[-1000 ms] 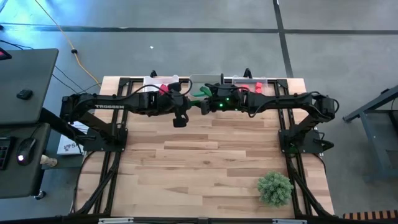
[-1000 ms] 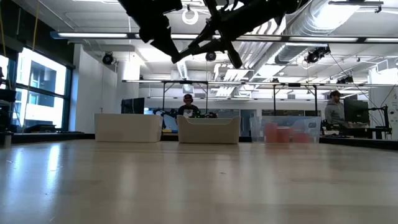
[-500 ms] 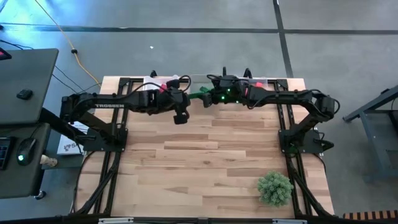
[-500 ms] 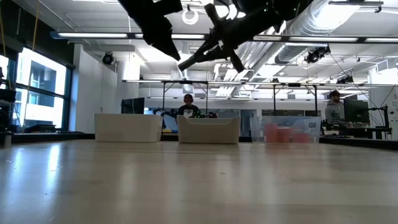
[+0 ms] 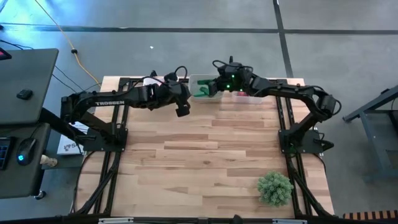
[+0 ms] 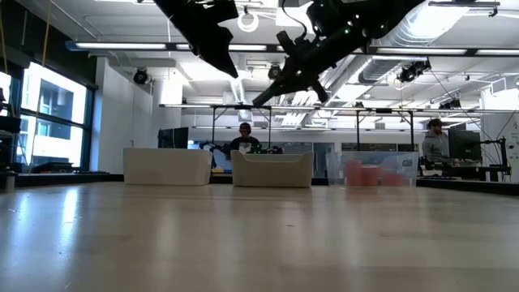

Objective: Sort & place blocks by color
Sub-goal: Put the green block into the grey bin

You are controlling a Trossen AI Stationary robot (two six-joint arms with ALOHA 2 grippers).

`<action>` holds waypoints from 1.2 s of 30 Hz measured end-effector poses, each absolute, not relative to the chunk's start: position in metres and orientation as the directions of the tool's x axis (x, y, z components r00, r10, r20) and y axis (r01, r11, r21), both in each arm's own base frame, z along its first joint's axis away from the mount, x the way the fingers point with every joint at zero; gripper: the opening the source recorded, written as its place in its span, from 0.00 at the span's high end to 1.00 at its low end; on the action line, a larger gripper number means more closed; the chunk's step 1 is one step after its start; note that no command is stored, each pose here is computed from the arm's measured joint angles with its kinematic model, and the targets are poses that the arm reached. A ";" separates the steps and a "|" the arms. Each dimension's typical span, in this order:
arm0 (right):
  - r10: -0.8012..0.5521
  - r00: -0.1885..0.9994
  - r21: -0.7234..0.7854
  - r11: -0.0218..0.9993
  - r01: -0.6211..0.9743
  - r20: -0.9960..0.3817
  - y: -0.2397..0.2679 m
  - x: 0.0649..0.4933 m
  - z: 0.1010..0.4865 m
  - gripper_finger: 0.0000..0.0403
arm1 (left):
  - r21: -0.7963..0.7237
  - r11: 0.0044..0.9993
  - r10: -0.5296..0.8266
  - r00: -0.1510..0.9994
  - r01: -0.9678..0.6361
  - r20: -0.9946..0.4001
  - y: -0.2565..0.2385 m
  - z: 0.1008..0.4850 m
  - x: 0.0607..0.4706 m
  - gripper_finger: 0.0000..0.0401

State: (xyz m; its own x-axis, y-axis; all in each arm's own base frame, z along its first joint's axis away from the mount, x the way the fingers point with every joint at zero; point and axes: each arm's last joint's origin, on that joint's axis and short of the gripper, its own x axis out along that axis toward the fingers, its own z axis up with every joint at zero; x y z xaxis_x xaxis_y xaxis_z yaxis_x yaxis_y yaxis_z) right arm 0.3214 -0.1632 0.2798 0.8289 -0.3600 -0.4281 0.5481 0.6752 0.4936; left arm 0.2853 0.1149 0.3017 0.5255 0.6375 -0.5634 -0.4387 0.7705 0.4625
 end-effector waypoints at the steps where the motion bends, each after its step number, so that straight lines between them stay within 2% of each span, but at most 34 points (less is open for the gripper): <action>1: -0.372 0.824 0.478 0.680 0.556 -0.428 -0.167 0.319 0.280 0.91 | 0.457 0.768 0.640 0.530 -0.449 -0.556 0.115 0.302 0.286 0.61; 10: -0.495 0.779 0.243 0.759 0.603 -0.385 -0.189 0.309 0.284 0.91 | 0.431 0.752 0.659 0.592 -0.499 -0.465 0.119 0.312 0.292 0.61; 18: -0.507 0.802 0.079 0.828 0.554 -0.316 -0.199 0.316 0.280 0.90 | 0.419 0.727 0.687 0.591 -0.545 -0.423 0.129 0.316 0.290 0.61; 28: -0.441 0.805 0.092 0.853 0.513 -0.397 -0.207 0.331 0.244 0.90 | 0.373 0.696 0.715 0.551 -0.613 -0.429 0.142 0.316 0.283 0.61; 36: -0.375 0.760 0.239 0.794 0.559 -0.532 -0.211 0.339 0.204 0.90 | 0.361 0.698 0.712 0.540 -0.619 -0.449 0.144 0.314 0.281 0.61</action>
